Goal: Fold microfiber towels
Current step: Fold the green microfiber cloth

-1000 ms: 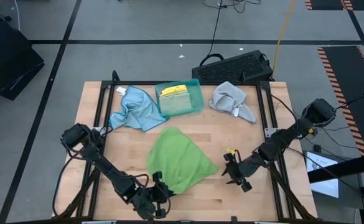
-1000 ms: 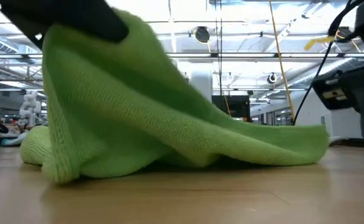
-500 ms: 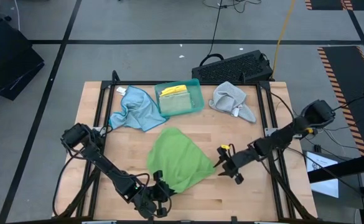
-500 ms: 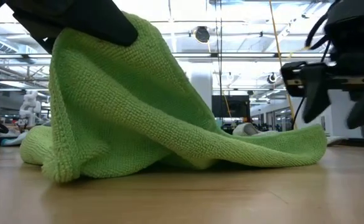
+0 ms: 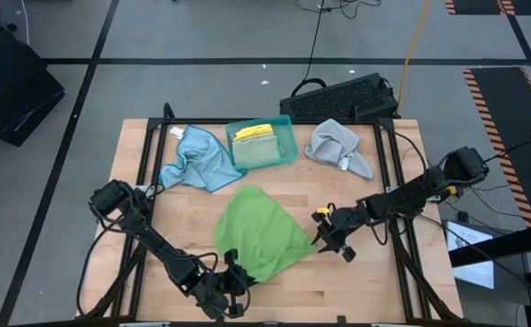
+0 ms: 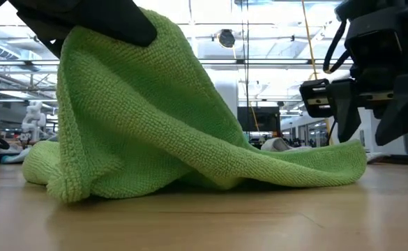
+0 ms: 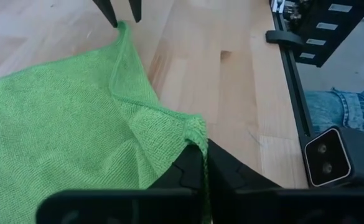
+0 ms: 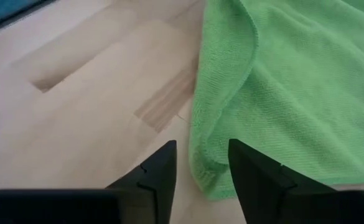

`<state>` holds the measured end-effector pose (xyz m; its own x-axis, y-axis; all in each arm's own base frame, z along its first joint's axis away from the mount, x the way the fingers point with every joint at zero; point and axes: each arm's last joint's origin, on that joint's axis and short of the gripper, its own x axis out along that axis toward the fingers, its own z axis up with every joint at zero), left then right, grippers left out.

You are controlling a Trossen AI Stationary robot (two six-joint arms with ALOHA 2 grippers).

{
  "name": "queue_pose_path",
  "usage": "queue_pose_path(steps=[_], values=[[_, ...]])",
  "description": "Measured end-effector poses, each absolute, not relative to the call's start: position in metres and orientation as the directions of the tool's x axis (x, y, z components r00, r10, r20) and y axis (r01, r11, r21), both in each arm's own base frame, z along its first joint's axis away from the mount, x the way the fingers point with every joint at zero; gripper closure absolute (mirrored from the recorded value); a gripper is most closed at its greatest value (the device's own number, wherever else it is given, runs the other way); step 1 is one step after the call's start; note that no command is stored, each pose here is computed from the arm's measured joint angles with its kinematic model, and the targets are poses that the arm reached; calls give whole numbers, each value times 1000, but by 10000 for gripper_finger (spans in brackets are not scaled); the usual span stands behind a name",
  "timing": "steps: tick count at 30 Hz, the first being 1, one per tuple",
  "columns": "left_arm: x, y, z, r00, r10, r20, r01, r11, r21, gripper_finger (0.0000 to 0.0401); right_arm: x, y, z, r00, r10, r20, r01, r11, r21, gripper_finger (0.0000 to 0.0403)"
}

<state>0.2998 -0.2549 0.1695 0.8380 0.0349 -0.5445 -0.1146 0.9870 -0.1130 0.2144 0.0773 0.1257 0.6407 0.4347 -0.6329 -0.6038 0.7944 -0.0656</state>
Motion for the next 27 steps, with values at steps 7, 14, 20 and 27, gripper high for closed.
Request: queue_pose_path(steps=[7, 14, 20, 27], values=[[300, -255, 170, 840, 35, -542, -113, 987, -111, 388, 216, 78, 128, 657, 436, -614, -607, 790, -89, 295], [300, -255, 170, 840, 35, -542, -112, 988, -110, 396, 217, 77, 128, 675, 417, -609, -598, 793, -119, 269], [300, -255, 170, 840, 35, -542, -112, 988, -111, 391, 211, 76, 122, 668, 417, -616, -599, 792, -114, 247], [302, -253, 170, 840, 39, -541, -115, 988, -107, 387, 216, 76, 106, 668, 414, -618, -599, 792, -116, 269]])
